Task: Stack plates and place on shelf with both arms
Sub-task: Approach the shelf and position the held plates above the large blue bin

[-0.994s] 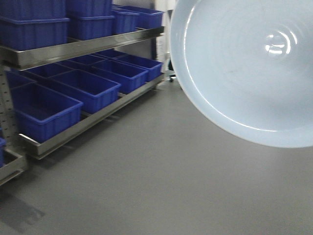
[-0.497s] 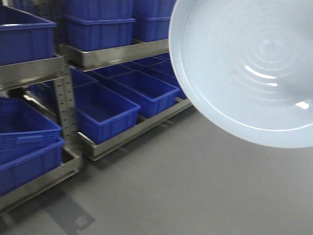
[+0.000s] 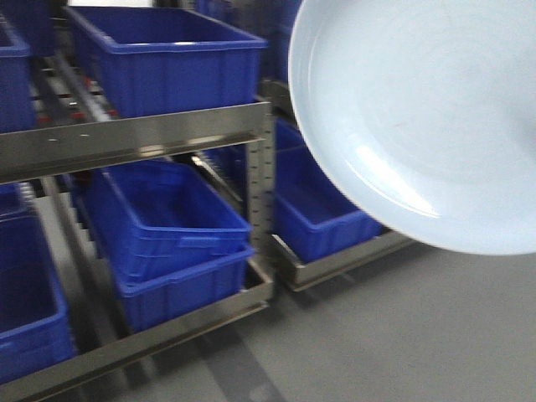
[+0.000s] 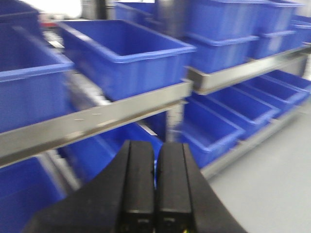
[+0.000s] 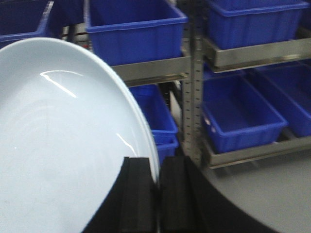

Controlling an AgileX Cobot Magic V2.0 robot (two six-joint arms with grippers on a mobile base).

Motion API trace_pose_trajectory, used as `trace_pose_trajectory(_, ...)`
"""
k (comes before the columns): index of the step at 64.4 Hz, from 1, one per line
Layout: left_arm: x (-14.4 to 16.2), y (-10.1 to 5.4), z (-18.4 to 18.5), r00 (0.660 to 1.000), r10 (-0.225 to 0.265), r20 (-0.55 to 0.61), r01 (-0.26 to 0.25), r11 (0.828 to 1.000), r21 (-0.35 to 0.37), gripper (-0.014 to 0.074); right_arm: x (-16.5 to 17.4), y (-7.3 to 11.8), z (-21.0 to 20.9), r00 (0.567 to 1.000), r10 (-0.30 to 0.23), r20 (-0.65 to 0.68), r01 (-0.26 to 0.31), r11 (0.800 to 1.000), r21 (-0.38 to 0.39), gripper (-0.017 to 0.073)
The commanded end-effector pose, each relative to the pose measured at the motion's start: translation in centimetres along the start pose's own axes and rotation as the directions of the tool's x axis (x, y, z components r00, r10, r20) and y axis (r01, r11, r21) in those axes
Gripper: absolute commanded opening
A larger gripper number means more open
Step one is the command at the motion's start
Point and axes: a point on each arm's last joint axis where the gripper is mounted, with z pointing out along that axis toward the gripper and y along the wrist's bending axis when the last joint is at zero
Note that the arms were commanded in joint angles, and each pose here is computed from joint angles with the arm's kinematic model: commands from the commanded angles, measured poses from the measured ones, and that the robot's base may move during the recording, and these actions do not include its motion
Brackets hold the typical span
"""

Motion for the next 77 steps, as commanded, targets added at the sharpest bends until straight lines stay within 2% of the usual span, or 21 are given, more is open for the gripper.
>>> trace_pose_trajectory(1,-1.66,0.13,-0.01,0.995,-0.004,0.102,0.005,1.0,-0.013,0.0081,-2.15,0.04,-0.08,0.99,-0.005,0.141,0.004,1.0,0.008,0.0048)
trace_pose_trajectory(77,-1.66,0.13,-0.01,0.995,-0.004,0.102,0.005,1.0,-0.013,0.0081,-2.15,0.04,-0.08,0.99,-0.005,0.141,0.004,1.0,0.008,0.0048)
